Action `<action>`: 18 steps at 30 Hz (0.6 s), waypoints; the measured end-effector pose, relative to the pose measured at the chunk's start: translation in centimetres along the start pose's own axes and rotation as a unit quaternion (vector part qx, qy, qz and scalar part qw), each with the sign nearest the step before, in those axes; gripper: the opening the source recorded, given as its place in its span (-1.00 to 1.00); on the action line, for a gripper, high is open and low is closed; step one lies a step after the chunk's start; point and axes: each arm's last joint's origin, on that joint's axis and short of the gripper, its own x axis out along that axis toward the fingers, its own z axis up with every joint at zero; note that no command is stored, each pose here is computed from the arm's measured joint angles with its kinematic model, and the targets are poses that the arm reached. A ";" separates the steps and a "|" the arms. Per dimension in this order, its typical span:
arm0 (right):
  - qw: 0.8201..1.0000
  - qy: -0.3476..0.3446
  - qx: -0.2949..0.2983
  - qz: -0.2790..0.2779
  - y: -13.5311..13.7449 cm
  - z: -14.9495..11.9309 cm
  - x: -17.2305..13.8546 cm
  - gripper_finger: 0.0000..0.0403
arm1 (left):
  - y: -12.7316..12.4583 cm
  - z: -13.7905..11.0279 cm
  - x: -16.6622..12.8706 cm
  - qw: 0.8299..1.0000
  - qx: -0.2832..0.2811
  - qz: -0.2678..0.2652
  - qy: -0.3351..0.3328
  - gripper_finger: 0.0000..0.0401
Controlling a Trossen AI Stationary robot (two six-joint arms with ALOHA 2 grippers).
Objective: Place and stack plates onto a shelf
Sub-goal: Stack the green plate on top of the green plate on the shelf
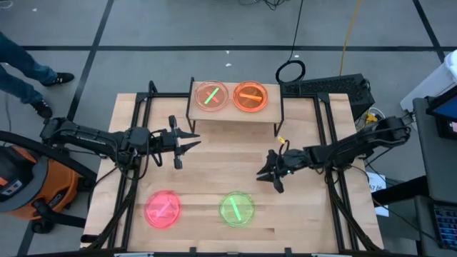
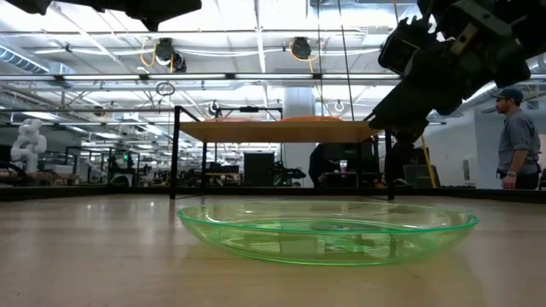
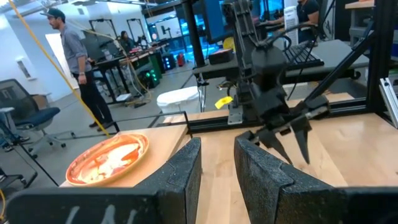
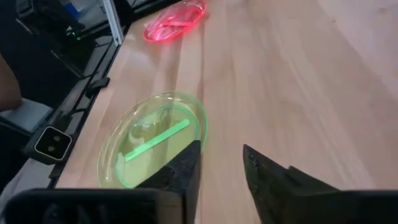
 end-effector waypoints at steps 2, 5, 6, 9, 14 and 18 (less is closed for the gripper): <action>1.000 0.008 0.010 -0.003 -0.1 -0.3 0.4 -0.37 | 0.0 0.0 0.0 1.000 0.000 0.000 0.000 -0.48; 0.999 0.022 0.031 -0.010 -0.4 -0.9 0.9 -0.25 | 0.0 0.0 0.0 1.000 0.000 0.000 0.000 -0.48; 0.999 0.028 0.038 -0.015 -0.5 -1.1 1.1 -0.22 | 0.0 0.0 0.0 1.000 0.000 0.000 0.000 -0.48; 0.997 0.043 0.057 -0.025 -0.9 -1.7 1.6 -0.16 | 0.0 0.0 0.0 1.000 0.000 0.000 0.000 -0.48; 0.998 0.033 0.060 -0.014 -0.9 -2.0 2.8 -0.14 | 0.0 0.0 0.0 1.000 -0.001 0.000 0.000 -0.48; 0.998 0.033 0.048 0.000 -0.2 -1.5 4.1 -0.14 | 0.0 0.0 0.1 1.000 -0.002 0.000 0.002 -0.48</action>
